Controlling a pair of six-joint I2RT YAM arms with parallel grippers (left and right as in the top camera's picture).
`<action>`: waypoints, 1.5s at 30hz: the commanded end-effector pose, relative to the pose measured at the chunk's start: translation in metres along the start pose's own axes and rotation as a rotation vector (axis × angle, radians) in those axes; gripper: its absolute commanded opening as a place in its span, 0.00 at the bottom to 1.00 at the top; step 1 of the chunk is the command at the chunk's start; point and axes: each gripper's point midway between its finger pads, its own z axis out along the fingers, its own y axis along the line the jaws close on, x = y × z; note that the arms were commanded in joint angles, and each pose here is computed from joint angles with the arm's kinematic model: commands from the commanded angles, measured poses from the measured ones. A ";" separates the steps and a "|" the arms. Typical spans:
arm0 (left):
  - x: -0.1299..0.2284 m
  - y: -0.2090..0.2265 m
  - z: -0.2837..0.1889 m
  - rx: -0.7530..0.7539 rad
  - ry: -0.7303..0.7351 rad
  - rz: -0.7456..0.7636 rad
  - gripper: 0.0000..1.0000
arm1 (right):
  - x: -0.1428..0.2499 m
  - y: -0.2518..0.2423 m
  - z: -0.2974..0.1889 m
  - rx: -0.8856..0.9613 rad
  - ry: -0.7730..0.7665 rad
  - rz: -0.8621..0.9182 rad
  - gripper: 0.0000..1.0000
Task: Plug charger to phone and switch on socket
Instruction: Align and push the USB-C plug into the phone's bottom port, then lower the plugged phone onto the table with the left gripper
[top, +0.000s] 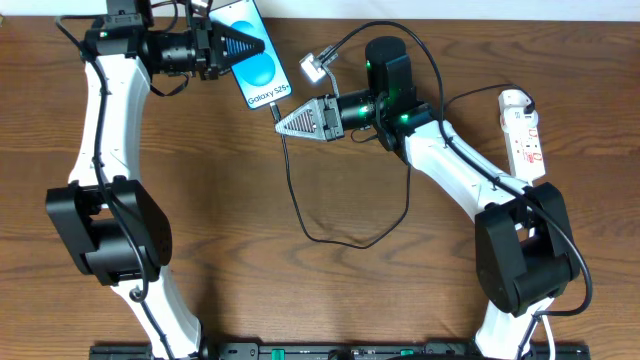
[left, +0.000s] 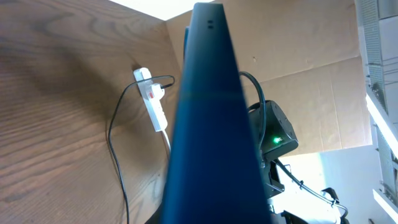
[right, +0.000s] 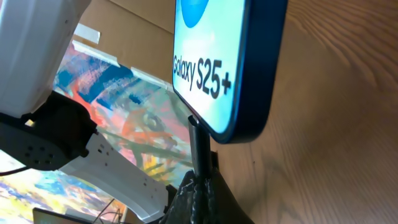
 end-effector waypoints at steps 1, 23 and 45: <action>0.007 -0.021 0.012 0.061 0.039 0.029 0.08 | -0.011 0.006 -0.002 0.033 -0.042 -0.032 0.01; 0.014 -0.023 0.024 0.072 0.065 0.051 0.07 | -0.026 0.002 -0.022 0.051 -0.097 -0.038 0.01; 0.012 -0.021 0.020 0.068 0.055 0.051 0.08 | -0.020 0.008 -0.020 0.017 -0.064 -0.034 0.13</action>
